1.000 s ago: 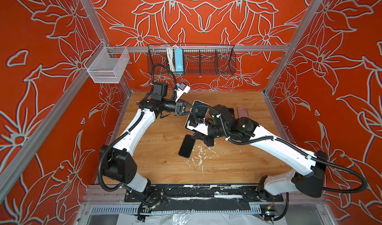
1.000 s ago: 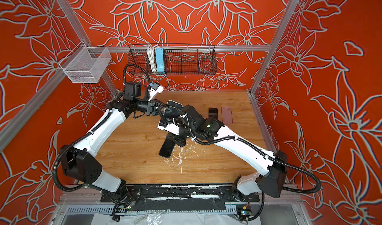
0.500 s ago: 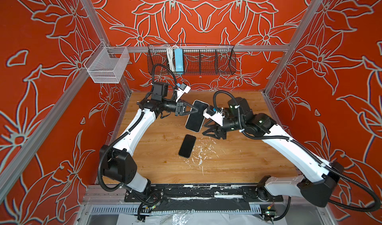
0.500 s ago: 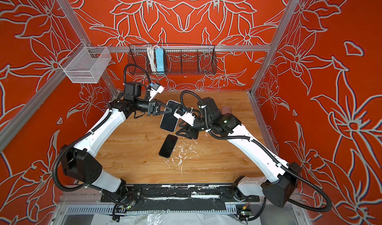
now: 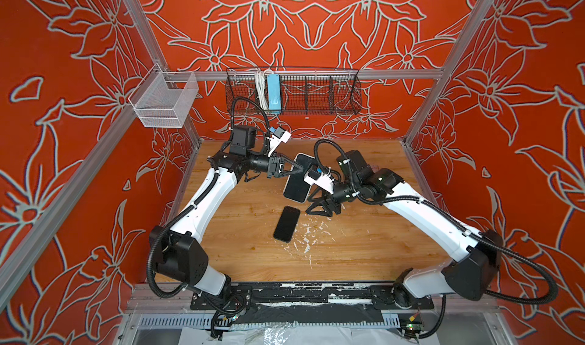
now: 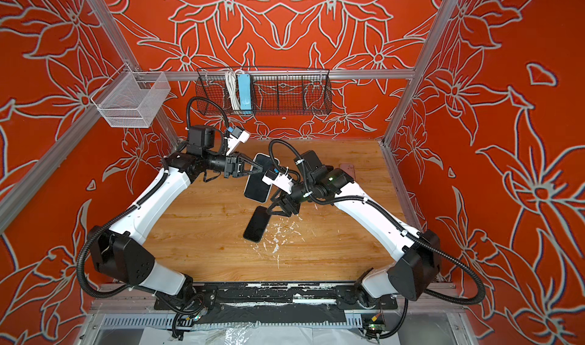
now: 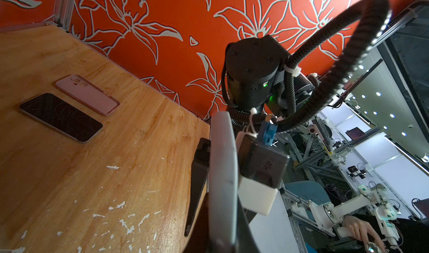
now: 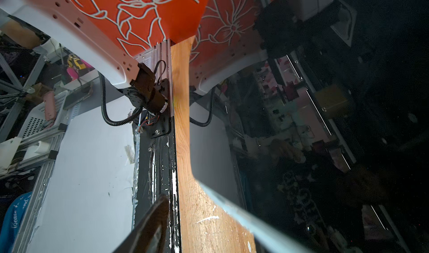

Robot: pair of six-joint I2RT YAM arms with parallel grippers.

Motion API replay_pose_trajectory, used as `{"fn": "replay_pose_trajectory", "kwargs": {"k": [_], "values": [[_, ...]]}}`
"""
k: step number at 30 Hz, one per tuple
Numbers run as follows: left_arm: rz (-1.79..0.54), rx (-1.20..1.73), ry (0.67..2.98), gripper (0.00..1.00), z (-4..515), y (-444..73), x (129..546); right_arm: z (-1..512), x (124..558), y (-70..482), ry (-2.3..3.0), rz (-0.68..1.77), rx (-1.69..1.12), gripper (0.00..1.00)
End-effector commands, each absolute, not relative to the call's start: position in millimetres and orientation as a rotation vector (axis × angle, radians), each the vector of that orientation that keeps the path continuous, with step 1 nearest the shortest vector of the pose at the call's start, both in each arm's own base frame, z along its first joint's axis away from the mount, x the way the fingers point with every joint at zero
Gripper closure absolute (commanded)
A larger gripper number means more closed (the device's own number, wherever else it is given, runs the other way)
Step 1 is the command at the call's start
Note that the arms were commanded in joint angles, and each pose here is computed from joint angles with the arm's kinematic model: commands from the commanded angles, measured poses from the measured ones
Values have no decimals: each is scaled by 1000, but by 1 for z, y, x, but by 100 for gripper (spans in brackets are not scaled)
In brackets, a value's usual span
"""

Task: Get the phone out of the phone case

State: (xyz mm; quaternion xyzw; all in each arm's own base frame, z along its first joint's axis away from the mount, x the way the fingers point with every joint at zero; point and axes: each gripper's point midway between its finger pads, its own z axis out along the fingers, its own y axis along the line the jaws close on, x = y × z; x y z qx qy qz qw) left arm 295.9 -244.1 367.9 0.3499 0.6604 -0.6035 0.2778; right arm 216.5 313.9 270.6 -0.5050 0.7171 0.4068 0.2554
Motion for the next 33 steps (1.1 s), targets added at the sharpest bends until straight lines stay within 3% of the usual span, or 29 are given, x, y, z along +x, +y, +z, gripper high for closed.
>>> {"fn": "replay_pose_trajectory", "kwargs": {"k": [1, 8, 22, 33], "values": [[-1632, 1015, 1671, 100, 391, -243, 276, 295, 217, 324, 1822, 1168, -1393, 42], [-1635, 1012, 1675, 100, 390, -243, 278, 301, 219, 333, 1772, 1213, -1394, 46], [-1643, 999, 1685, 100, 390, -245, 288, 305, 213, 337, 1749, 1148, -1417, 84], [-1676, 1001, 1696, 100, 390, -252, 292, 321, 199, 354, 1648, 962, -1462, 92]]}}
